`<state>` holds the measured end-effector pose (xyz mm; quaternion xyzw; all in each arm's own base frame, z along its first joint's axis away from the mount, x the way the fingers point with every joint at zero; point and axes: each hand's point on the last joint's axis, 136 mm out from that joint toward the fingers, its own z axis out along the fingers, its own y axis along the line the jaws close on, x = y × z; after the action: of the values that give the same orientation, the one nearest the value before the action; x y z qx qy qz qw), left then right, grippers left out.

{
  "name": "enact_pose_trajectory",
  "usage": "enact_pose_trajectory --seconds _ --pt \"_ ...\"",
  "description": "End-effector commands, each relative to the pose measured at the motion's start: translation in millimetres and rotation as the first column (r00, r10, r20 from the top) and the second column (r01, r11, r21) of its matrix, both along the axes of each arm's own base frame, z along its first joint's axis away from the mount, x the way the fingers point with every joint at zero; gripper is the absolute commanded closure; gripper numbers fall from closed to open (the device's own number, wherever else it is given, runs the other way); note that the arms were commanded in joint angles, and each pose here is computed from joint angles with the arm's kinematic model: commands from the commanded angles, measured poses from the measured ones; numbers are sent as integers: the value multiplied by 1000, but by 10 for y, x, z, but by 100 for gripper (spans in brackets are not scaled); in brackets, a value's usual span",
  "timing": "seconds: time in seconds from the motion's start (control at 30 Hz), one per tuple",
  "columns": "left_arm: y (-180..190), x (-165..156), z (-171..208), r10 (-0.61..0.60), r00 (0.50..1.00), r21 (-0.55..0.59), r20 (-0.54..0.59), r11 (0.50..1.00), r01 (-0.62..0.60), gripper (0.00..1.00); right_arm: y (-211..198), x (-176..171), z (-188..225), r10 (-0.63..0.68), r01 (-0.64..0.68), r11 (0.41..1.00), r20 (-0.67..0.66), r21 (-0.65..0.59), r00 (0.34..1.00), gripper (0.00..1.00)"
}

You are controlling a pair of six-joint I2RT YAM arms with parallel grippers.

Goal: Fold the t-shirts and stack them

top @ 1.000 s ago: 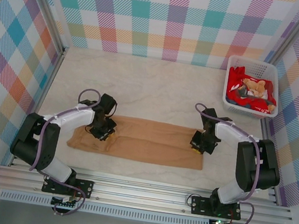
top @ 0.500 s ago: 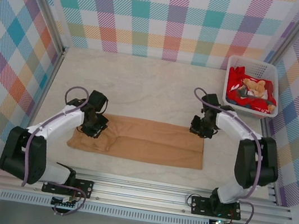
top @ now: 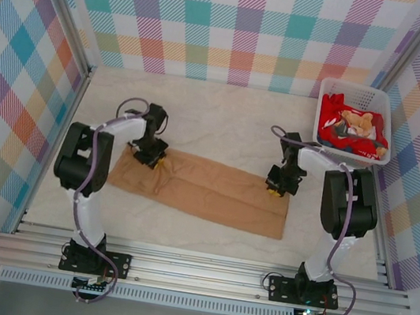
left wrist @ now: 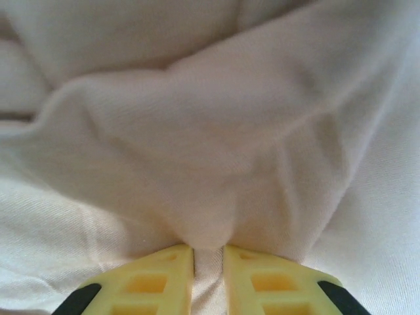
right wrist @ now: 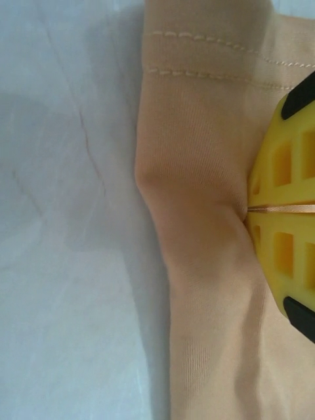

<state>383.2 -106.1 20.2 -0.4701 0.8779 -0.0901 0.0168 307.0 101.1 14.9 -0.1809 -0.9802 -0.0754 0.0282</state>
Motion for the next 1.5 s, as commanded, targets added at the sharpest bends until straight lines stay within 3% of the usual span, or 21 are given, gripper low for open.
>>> enact_pose_trajectory --seconds 0.0,0.13,0.27,0.47,0.63,0.83,0.93,1.03,1.13,1.2,1.27,1.37,1.47 --pt "-255 618 -146 -101 990 -51 99 993 107 81 -117 -338 -70 -102 97 994 -112 -45 988 90" --pt "-801 1311 -100 -213 950 -132 230 960 247 82 -2 -628 -90 -210 210 977 -159 -14 965 90" --pt "-1487 1851 -22 -243 890 -251 387 901 355 81 325 -979 -115 -259 269 963 -205 18 944 90" --pt "-2110 2428 266 -113 806 -388 581 832 396 76 1211 -1245 -129 -207 258 954 -287 152 935 89" --pt "-1998 2554 701 -70 774 -362 630 855 372 73 1500 -1126 58 -132 173 973 -243 153 961 88" --pt "-1543 2518 1749 -90 685 -232 723 903 363 55 1418 -844 414 -39 48 985 -58 163 998 75" --pt "-1368 2196 2075 -181 695 -141 696 915 379 52 1314 -763 613 26 -32 988 45 154 999 70" --pt "-1243 1573 1846 -310 785 -99 537 901 423 54 1098 -777 684 52 -65 987 88 145 995 69" --pt "-1064 695 1507 -393 834 -119 386 876 468 58 985 -867 686 62 -82 969 90 232 994 69" --pt "-966 -46 1136 -434 865 -210 253 848 487 62 932 -991 672 80 -98 959 75 268 994 65" --pt "-899 -750 890 -505 851 -274 144 806 524 62 901 -1137 631 99 -106 952 39 287 994 64" --pt "-941 -1659 661 -557 826 -389 82 745 541 60 920 -1343 534 99 -83 937 -32 341 995 62" --pt "-1051 -2143 527 -562 825 -441 69 724 530 55 953 -1480 424 80 -38 922 -94 384 992 62"
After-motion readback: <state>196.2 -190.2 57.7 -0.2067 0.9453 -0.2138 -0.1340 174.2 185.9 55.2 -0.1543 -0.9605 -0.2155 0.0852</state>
